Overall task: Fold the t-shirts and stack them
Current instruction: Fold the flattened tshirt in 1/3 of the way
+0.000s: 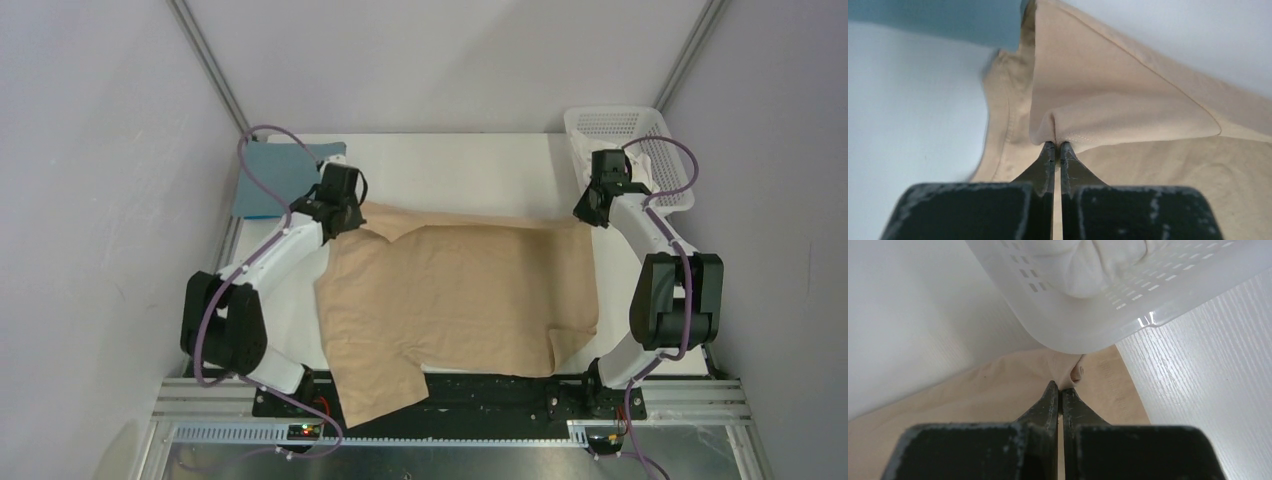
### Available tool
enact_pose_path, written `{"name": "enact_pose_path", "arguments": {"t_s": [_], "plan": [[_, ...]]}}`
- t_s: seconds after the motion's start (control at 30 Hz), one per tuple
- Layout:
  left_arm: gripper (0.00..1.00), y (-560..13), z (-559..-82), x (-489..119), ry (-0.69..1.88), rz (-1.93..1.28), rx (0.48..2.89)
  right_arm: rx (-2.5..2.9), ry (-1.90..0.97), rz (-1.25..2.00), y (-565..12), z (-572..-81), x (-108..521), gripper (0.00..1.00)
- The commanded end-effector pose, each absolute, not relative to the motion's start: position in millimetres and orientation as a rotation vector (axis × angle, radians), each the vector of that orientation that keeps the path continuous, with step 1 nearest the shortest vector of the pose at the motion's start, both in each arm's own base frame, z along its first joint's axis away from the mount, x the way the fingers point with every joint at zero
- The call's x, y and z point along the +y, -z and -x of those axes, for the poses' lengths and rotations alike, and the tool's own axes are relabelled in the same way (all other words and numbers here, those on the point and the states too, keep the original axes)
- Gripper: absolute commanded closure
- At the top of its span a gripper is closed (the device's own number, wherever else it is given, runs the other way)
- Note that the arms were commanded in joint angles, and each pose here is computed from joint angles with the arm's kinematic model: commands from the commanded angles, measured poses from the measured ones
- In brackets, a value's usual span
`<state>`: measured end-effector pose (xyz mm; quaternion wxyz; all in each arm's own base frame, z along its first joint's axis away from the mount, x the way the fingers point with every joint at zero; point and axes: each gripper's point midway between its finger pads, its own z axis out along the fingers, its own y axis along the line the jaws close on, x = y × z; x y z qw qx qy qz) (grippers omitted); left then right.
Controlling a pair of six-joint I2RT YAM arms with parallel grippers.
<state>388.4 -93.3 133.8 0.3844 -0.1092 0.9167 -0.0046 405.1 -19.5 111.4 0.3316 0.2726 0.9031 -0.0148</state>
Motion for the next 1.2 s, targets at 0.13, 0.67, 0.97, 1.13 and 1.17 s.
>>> {"name": "enact_pose_path", "arguments": {"t_s": [0.13, 0.67, 0.97, 1.13, 1.17], "plan": [[1.0, -135, -338, -97, -0.032, 0.421, 2.347, 2.354, 0.123, -0.688, -125, -396, -30, 0.99], [0.47, -121, -275, -104, 0.039, 0.324, 2.426, 2.382, 0.432, -0.762, -125, -346, -50, 0.45], [0.0, -186, -282, -110, 0.173, 0.297, 2.235, 2.229, 0.273, -0.759, -177, -325, -30, 0.17], [0.0, -172, -317, -134, 0.219, 0.26, 2.304, 2.302, -0.318, -0.291, -169, -326, 87, 0.11], [0.0, -168, -320, -142, 0.269, 0.234, 2.327, 2.26, -0.388, -0.206, -174, -331, 108, 0.11]]}}
